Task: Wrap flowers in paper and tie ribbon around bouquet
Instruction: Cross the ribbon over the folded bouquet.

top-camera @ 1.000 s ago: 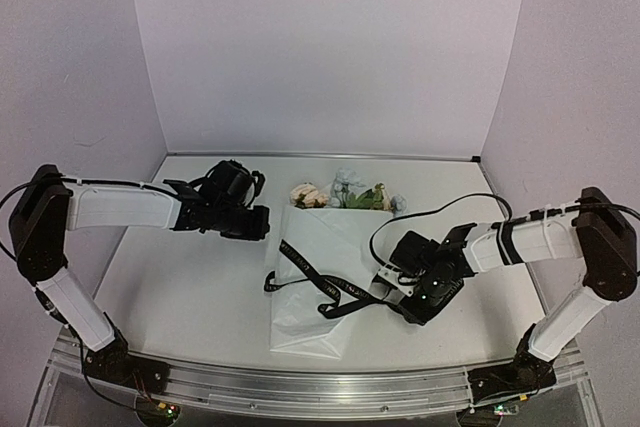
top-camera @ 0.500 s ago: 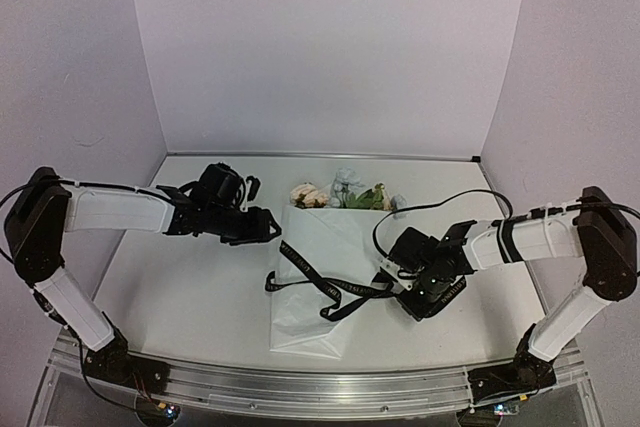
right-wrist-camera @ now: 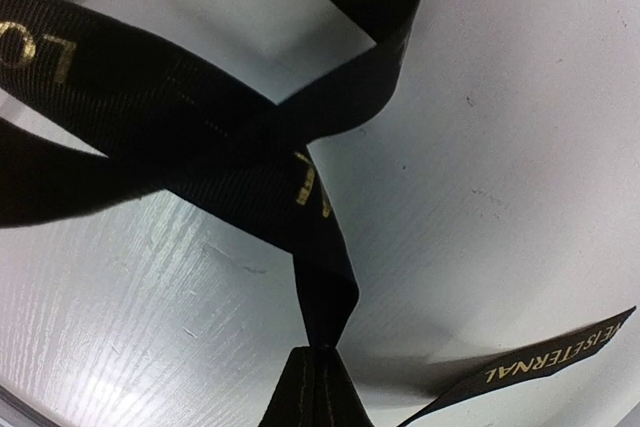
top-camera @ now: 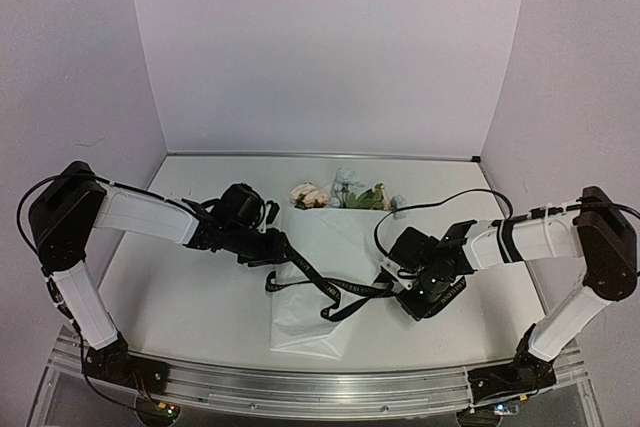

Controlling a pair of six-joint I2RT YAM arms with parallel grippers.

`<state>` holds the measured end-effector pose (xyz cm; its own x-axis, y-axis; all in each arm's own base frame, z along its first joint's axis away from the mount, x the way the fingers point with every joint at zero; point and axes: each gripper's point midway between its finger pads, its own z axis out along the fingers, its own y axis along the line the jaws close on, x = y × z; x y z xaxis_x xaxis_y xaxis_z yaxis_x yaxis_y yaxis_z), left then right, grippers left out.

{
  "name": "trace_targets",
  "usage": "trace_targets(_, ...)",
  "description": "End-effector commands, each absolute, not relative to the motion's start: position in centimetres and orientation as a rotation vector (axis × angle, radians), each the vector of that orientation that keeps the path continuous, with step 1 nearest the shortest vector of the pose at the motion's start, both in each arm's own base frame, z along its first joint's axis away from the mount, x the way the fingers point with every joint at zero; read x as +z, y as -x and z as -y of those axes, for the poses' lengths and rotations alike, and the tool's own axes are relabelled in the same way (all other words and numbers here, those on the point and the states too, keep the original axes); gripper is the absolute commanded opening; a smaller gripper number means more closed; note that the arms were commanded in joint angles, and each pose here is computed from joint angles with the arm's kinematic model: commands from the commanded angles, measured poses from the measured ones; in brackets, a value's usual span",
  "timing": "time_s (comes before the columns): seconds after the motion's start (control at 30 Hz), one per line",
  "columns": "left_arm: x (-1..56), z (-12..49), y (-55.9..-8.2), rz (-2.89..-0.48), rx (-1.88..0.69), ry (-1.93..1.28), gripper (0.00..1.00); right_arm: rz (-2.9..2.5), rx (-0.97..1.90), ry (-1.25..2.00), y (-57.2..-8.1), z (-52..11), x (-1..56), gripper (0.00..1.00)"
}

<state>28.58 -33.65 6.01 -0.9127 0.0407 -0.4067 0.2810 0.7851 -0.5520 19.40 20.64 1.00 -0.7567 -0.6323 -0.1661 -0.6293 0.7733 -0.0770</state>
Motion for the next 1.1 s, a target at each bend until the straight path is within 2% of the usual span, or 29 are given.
trace_targets(0.0, 8.5, 35.2, -30.4, -2.510, -0.937, -0.256, 0.43, -2.777, -0.016, 0.964, -19.9, -21.0, 1.8, 0.00)
trace_targets(0.2, 8.9, 34.8, -31.2, -2.498, -0.860, -0.264, 0.34, -2.778, -0.019, 0.963, -19.9, -21.0, 1.7, 0.00)
trace_targets(0.6, 9.0, 34.9, -32.0, -2.484, -0.821, -0.282, 0.05, -2.775, -0.024, 0.966, -20.0, -20.9, 1.8, 0.00)
trace_targets(0.73, 9.3, 35.0, -32.1, -2.475, -0.823, -0.294, 0.02, -2.776, -0.024, 0.965, -20.0, -20.9, 1.8, 0.00)
trace_targets(0.8, 9.4, 35.2, -32.1, -2.472, -0.838, -0.299, 0.03, -2.777, -0.023, 0.963, -20.0, -21.0, 1.8, 0.00)
trace_targets(0.83, 9.4, 35.3, -32.1, -2.474, -0.842, -0.302, 0.09, -2.778, -0.022, 0.964, -20.0, -21.0, 1.8, 0.00)
trace_targets(0.9, 9.4, 35.5, -32.3, -2.474, -0.843, -0.300, 0.28, -2.778, -0.018, 0.965, -20.0, -21.1, 1.8, 0.00)
trace_targets(0.97, 9.6, 35.5, -32.5, -2.466, -0.844, -0.287, 0.39, -2.778, -0.014, 0.964, -20.0, -21.1, 1.9, 0.00)
trace_targets(1.07, 9.6, 35.3, -33.0, -2.471, -0.807, -0.262, 0.43, -2.778, -0.011, 0.965, -20.0, -21.2, 1.9, 0.00)
